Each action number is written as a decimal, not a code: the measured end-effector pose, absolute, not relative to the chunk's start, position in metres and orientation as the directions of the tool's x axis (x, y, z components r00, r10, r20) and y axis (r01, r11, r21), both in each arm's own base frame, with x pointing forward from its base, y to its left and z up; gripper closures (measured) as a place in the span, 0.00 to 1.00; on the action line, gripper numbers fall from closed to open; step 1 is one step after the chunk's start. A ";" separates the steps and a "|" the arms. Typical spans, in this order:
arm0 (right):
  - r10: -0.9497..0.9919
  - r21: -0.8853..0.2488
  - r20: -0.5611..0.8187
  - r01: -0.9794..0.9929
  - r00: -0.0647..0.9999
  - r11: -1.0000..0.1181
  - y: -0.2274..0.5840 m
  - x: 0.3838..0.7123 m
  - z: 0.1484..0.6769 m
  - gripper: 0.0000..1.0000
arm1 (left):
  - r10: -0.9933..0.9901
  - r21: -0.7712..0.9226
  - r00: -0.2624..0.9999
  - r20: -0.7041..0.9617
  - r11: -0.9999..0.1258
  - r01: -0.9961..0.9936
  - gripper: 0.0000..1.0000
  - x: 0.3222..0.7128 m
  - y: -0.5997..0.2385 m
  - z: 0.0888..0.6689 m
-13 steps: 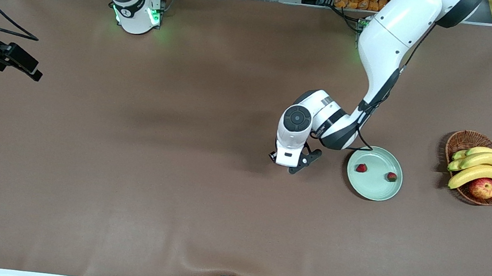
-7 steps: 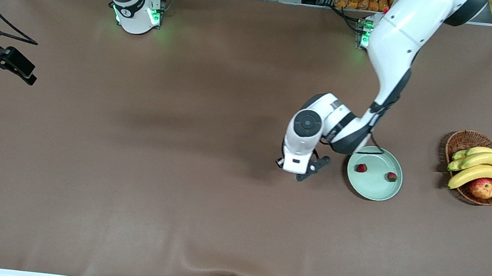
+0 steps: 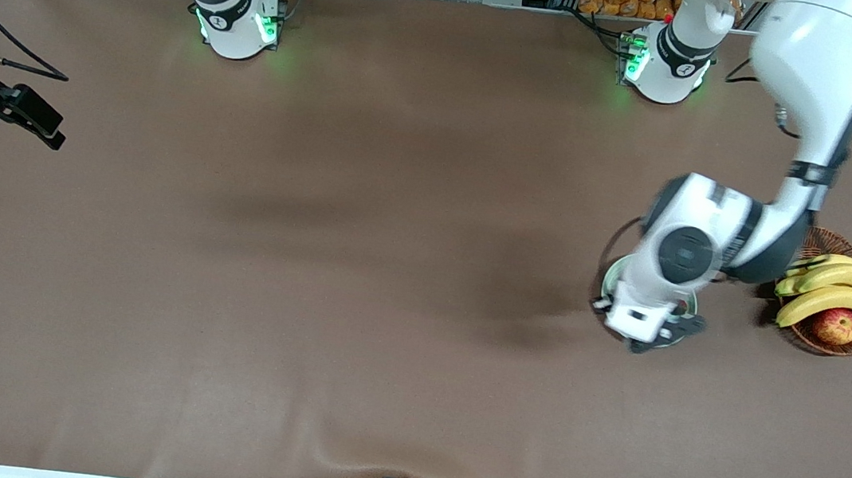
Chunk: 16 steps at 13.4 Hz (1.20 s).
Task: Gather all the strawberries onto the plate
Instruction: 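Lower the strawberry onto the plate and open the left gripper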
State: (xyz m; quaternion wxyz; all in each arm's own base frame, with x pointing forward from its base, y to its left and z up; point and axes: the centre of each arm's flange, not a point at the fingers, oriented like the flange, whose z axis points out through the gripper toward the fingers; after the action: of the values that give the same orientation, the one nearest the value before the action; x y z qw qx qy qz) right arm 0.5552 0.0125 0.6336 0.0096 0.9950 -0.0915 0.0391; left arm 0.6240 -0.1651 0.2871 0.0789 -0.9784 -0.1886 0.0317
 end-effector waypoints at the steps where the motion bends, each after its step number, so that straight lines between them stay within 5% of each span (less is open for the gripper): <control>1: -0.181 0.012 0.080 -0.183 0.980 -0.983 0.012 0.555 0.634 0.00 | 0.359 -0.174 0.932 -0.055 -0.922 0.345 0.68 0.624 -0.144 0.279; 4: -0.181 0.012 0.078 -0.183 0.980 -0.983 0.012 0.556 0.632 0.00 | 0.311 -0.157 0.946 -0.087 -0.942 0.296 0.68 0.620 -0.106 0.249; 7: -0.187 0.012 0.077 -0.188 0.979 -0.982 0.009 0.556 0.632 0.00 | 0.308 -0.135 0.947 -0.090 -0.946 0.295 0.40 0.622 -0.085 0.231; 11: -0.190 0.012 0.075 -0.192 0.979 -0.981 0.007 0.557 0.631 0.00 | 0.280 -0.111 0.959 -0.038 -0.955 0.274 0.01 0.628 -0.106 0.279; 16: -0.190 0.013 0.073 -0.192 0.979 -0.981 0.007 0.557 0.630 0.00 | 0.267 -0.109 0.963 0.030 -0.957 0.269 0.00 0.618 -0.142 0.439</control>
State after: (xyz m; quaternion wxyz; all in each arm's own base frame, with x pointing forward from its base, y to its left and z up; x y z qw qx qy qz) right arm 0.5572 0.0070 0.6301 0.0098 0.9947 -0.0961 0.0360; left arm 0.6175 -0.1424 0.4389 0.0563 -0.9891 -0.1355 -0.0074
